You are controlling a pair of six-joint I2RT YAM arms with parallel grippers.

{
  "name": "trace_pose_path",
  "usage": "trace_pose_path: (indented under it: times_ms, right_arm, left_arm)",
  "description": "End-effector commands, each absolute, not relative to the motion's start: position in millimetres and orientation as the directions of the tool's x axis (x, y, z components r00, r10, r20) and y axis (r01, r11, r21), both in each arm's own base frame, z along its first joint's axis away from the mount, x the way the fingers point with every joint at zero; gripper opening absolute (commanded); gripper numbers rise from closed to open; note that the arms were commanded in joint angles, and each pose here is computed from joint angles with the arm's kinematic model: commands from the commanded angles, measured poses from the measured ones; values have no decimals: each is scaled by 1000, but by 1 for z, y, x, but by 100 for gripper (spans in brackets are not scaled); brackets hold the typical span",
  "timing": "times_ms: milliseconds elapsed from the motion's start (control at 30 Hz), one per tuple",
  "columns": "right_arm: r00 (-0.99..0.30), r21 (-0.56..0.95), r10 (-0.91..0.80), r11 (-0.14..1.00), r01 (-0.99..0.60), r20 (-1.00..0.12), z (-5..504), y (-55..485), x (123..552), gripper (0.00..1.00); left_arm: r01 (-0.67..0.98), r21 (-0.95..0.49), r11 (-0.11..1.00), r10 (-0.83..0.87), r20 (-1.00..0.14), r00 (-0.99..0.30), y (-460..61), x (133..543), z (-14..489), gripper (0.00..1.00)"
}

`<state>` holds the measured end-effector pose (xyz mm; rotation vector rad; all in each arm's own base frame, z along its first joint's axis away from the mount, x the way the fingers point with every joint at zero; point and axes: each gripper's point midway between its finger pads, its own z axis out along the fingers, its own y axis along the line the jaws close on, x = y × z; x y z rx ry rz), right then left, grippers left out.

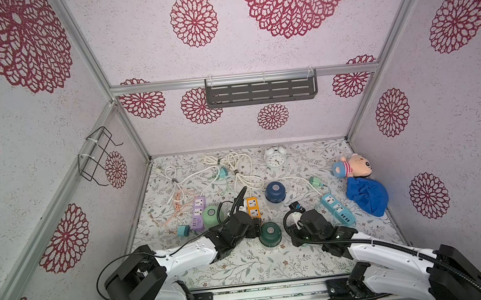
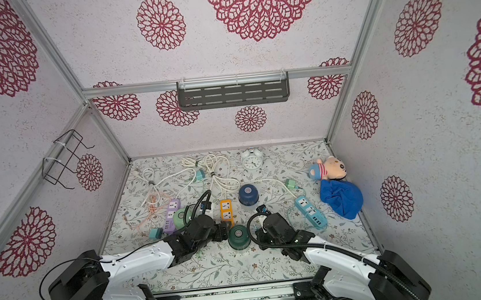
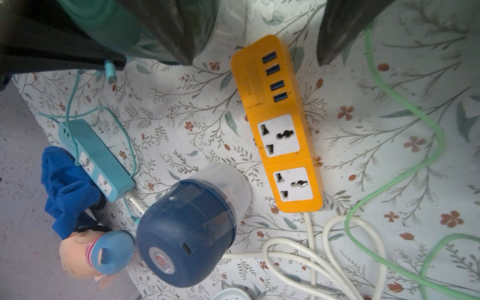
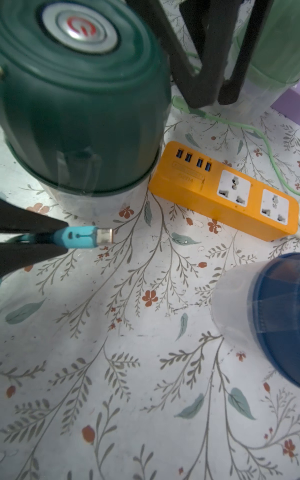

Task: Charge the cordless meat grinders
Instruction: Pick up the cordless meat grinder at the center of the board.

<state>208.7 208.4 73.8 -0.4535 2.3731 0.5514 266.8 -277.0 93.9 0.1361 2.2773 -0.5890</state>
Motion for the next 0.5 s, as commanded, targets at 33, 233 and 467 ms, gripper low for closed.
trace_pose_path:
  times_ms: [33, 233, 467]
  right_arm:
    - [-724, 259, -161, 864, -432, -670, 76, 197, 210, 0]
    - [-736, 272, -145, 868, -416, -661, 75, 195, 215, 0]
    - [-759, 293, -143, 865, -408, -636, 71, 201, 233, 0]
  left_arm:
    - [297, -388, 872, -103, -740, -665, -292, 271, 113, 79]
    - [274, -373, 886, -144, -786, -602, -255, 255, 130, 97]
    - [416, -249, 874, -45, -896, -442, -246, 203, 132, 97]
